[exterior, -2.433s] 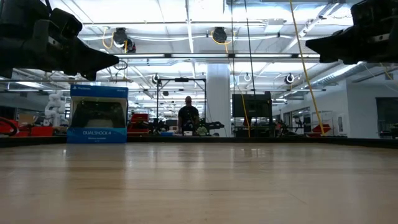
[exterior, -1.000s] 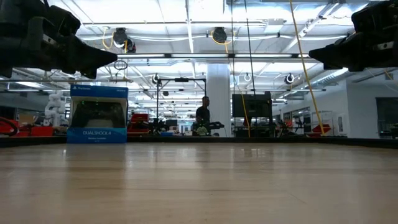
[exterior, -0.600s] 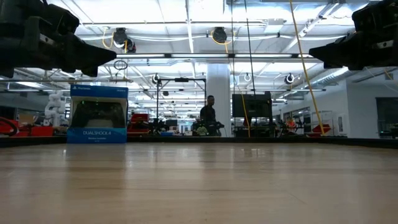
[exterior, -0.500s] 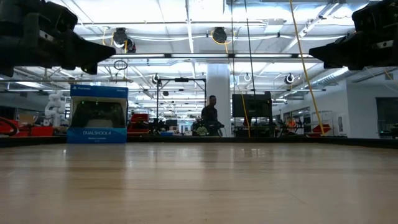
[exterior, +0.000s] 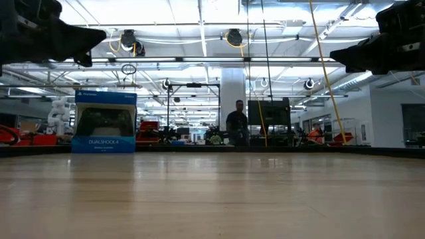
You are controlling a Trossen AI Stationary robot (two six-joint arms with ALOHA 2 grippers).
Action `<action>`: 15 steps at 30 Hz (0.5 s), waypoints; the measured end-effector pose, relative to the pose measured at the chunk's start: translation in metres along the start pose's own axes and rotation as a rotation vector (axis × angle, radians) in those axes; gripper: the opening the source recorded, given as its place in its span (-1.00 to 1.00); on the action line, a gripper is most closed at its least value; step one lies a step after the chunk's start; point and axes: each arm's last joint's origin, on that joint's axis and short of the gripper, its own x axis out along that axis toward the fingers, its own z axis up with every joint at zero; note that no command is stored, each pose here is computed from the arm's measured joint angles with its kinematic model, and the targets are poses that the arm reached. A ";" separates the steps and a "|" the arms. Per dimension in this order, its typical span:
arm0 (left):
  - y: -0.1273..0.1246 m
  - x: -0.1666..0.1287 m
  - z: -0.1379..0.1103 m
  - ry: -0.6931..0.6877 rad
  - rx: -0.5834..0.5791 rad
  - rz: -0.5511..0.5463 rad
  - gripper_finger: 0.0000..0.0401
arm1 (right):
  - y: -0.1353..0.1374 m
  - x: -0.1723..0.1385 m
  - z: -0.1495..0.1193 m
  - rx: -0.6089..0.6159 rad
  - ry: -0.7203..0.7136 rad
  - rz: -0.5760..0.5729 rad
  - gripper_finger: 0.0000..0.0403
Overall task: Pick and place USB-C Cables
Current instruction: Return to home position
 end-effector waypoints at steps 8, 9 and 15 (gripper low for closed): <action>-0.001 -0.016 -0.003 0.026 0.004 0.001 -0.97 | 0.000 0.000 0.000 0.000 0.000 0.000 -1.00; -0.002 -0.017 -0.004 0.042 -0.004 0.003 -0.97 | 0.000 0.000 0.000 0.000 0.000 0.000 -1.00; -0.002 -0.017 -0.011 0.116 -0.041 0.001 -0.97 | 0.000 0.000 0.000 0.000 0.000 0.000 -1.00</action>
